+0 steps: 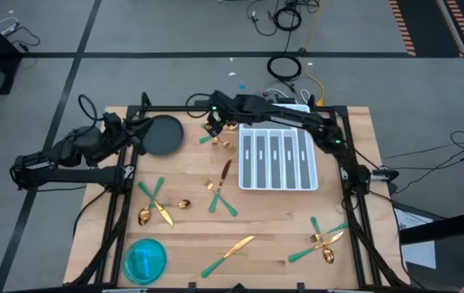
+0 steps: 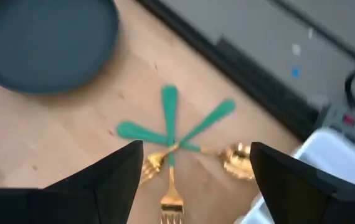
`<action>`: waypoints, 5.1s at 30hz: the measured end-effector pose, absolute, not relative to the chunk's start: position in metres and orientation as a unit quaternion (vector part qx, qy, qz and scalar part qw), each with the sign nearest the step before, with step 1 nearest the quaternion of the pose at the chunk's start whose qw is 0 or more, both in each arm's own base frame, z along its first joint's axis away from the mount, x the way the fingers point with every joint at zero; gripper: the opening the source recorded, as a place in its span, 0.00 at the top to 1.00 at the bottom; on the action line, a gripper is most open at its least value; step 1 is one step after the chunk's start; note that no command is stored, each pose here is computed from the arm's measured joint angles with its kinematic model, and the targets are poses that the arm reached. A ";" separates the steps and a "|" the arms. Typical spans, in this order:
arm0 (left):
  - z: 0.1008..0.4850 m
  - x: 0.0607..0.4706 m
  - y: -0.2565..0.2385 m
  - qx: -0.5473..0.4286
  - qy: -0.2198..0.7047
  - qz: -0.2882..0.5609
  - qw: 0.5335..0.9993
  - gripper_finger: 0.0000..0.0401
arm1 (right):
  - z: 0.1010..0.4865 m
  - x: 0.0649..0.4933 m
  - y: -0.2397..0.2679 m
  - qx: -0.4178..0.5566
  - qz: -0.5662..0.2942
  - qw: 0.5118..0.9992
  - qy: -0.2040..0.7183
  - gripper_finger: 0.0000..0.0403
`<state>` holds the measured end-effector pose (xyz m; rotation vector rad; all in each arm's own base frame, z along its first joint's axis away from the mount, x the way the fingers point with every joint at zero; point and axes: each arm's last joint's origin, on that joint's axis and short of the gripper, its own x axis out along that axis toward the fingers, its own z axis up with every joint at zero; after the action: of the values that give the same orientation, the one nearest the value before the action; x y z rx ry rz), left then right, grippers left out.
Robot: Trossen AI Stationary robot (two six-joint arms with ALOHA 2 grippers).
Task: Sort silverware
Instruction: Put the green fork into the silverware tray
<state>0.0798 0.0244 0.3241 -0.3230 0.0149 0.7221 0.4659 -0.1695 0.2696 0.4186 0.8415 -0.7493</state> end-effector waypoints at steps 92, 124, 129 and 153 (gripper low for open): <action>0.319 0.079 0.024 -0.154 0.033 0.354 0.922 0.79 | 0.178 0.514 -0.118 -0.148 -0.147 0.806 0.554 0.40; 0.317 0.079 0.024 -0.148 0.043 0.357 0.921 0.79 | 0.153 0.508 -0.116 -0.128 -0.131 0.794 0.579 1.00; 0.317 0.079 0.024 -0.147 0.046 0.358 0.921 0.79 | 0.153 0.505 -0.114 -0.129 -0.139 0.783 0.592 0.99; 0.303 0.074 0.025 -0.118 0.120 0.381 0.909 0.79 | 0.157 0.525 -0.099 -0.187 -0.117 0.822 0.525 0.33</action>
<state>0.0736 0.0245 0.3029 -0.2426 0.2466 0.7859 0.5247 -0.0989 0.1567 -0.3982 1.1182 -0.2480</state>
